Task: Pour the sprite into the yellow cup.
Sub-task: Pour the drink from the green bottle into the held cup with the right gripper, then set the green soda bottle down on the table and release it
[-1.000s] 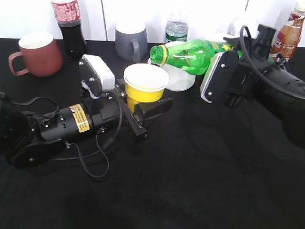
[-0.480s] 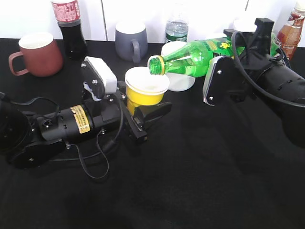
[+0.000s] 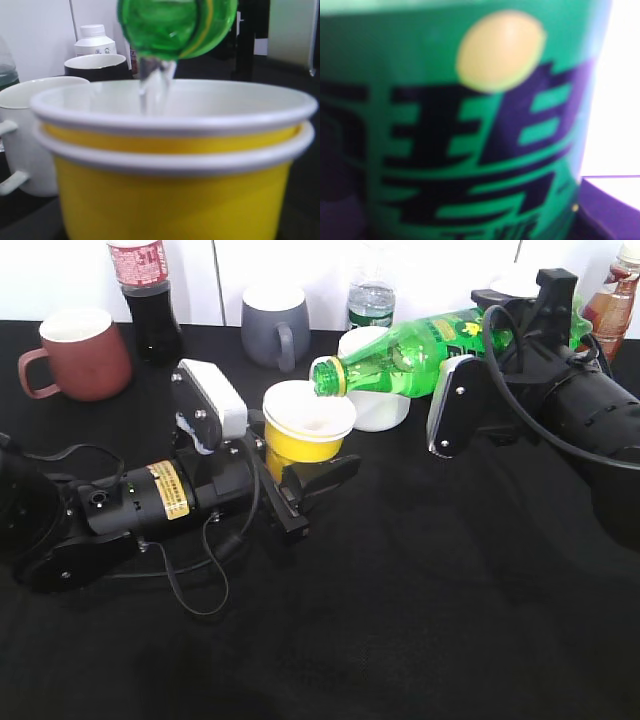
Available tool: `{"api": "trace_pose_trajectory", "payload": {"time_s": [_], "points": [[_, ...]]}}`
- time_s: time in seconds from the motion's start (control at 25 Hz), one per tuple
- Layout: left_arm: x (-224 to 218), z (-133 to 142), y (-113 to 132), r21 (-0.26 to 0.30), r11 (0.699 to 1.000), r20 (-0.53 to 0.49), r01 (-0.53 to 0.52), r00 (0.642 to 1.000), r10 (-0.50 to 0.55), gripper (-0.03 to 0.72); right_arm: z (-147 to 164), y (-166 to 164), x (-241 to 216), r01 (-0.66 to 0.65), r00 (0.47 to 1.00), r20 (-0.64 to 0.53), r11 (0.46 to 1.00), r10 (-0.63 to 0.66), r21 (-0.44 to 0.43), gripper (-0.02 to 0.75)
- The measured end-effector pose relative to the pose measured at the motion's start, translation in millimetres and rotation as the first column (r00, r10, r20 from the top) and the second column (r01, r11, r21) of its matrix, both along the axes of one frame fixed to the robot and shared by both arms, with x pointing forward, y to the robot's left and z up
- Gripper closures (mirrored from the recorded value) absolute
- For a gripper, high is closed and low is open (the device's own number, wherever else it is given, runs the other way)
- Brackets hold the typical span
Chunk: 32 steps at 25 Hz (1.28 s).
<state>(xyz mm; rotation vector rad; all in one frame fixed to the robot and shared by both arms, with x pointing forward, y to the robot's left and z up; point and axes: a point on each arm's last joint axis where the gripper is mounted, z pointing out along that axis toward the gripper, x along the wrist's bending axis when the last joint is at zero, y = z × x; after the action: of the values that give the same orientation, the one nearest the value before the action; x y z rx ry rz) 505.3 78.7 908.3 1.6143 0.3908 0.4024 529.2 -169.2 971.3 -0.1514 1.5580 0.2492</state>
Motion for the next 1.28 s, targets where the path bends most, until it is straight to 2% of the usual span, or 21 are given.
{"api": "trace_pose_trajectory", "payload": {"time_s": [0.44, 0.6, 0.76, 0.8, 0.84, 0.88, 0.92, 0.96, 1.0, 1.08, 1.24, 1.28], "points": [[0, 0, 0, 0.001, 1.000, 0.002, 0.000, 1.000, 0.000, 0.207, 1, 0, 0, -0.004, 1.000, 0.003, 1.000, 0.003, 0.016, 0.278], [2, 1, 1, -0.017, 1.000, 0.001, -0.026, 1.000, 0.026, 0.207, 0, 0, 0, -0.005, 1.000, -0.028, 0.992, 0.008, 0.128, 0.278], [3, 3, 2, -0.033, 0.999, 0.004, -0.042, 0.999, 0.043, 0.207, -1, 1, 0, 0.004, 0.995, -0.093, 0.933, 0.031, 0.360, 0.278], [4, 3, 2, -0.034, 0.998, 0.004, -0.045, 0.999, 0.045, 0.207, -3, 1, 0, 0.019, 0.991, -0.127, 0.885, 0.046, 0.464, 0.278], [4, 3, 2, -0.031, 0.998, 0.014, -0.055, 0.998, 0.055, 0.207, -5, 2, 1, 0.043, 0.984, -0.166, 0.806, 0.069, 0.591, 0.278], [6, 3, 3, -0.027, 0.997, 0.028, -0.073, 0.997, 0.073, 0.207, -5, 2, 1, 0.078, 0.974, -0.202, 0.678, 0.105, 0.731, 0.278], [8, 4, 5, -0.026, 0.995, 0.039, -0.099, 0.994, 0.100, 0.207, -5, 2, 1, 0.116, 0.964, -0.226, 0.543, 0.142, 0.832, 0.278], [10, 4, 7, -0.029, 0.991, 0.044, -0.133, 0.990, 0.134, 0.207, -5, 2, 1, 0.152, 0.954, -0.243, 0.415, 0.176, 0.897, 0.278], [13, 5, 9, -0.028, 0.986, 0.054, -0.165, 0.985, 0.166, 0.207, -5, 2, 1, 0.171, 0.949, -0.249, 0.344, 0.194, 0.923, 0.278], [22, 5, 19, -0.035, 0.969, 0.063, -0.246, 0.967, 0.248, 0.207, -5, 2, 1, 0.191, 0.944, -0.253, 0.272, 0.213, 0.943, 0.278], [51, 6, 66, -0.049, 0.900, 0.054, -0.432, 0.899, 0.435, 0.207, -6, 2, 1, 0.200, 0.941, -0.256, 0.247, 0.220, 0.948, 0.279], [62, 7, 88, -0.052, 0.868, 0.057, -0.493, 0.867, 0.496, 0.207, -6, 2, 1, 0.202, 0.941, -0.258, 0.245, 0.220, 0.948, 0.279]]}}
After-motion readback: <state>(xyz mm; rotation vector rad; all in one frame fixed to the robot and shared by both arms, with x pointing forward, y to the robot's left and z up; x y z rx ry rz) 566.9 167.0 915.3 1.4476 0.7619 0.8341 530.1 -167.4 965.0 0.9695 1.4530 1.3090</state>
